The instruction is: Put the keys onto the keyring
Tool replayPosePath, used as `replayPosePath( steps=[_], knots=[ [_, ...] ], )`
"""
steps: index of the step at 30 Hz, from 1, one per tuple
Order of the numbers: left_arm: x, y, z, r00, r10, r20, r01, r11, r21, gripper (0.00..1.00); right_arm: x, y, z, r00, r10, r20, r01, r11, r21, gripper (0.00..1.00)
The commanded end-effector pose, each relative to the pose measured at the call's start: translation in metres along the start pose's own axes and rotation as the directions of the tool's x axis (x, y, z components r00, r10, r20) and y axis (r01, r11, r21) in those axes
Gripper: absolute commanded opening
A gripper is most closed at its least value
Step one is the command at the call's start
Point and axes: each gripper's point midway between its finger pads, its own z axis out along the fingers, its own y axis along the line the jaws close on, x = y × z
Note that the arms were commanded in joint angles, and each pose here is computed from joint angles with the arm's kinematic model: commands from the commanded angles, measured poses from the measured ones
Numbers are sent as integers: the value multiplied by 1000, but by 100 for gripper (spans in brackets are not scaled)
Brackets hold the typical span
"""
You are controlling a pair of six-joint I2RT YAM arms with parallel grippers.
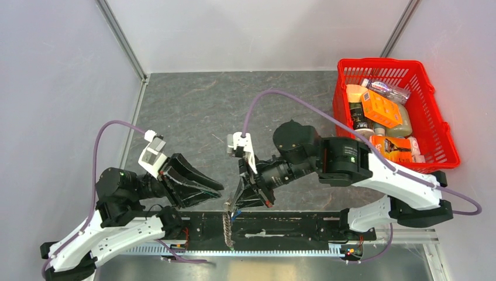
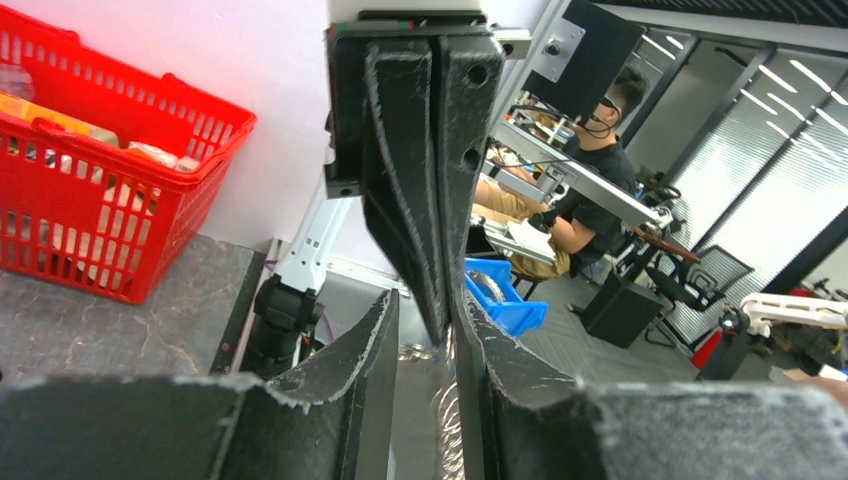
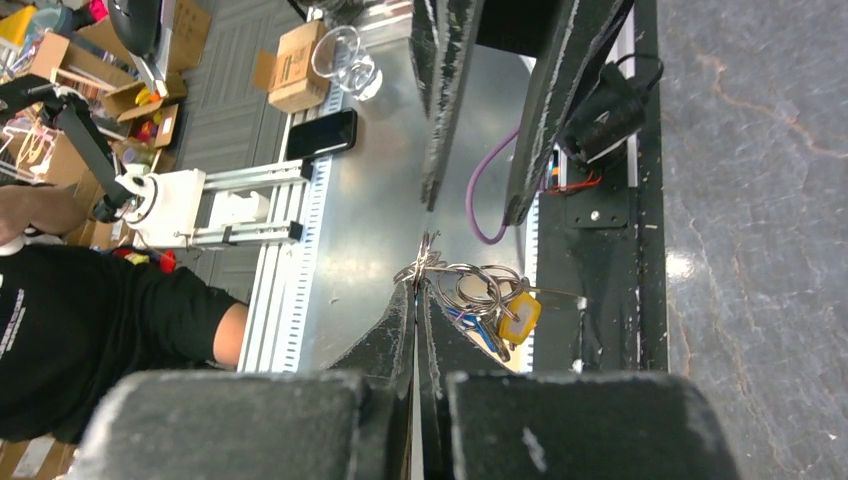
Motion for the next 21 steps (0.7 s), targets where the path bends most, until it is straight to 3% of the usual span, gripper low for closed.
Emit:
replayPosePath(
  steps=[1,21],
  knots=[
    [-1,-18,2,998,40,-52,-36,996,86,33,-9,16,-2,1000,-24,-5,24,998,-67,0],
    [20,-13,2,986,1,-169,13,997,79,31,-16,11,2,999,-35,-22,34,999,-36,0]
  ],
)
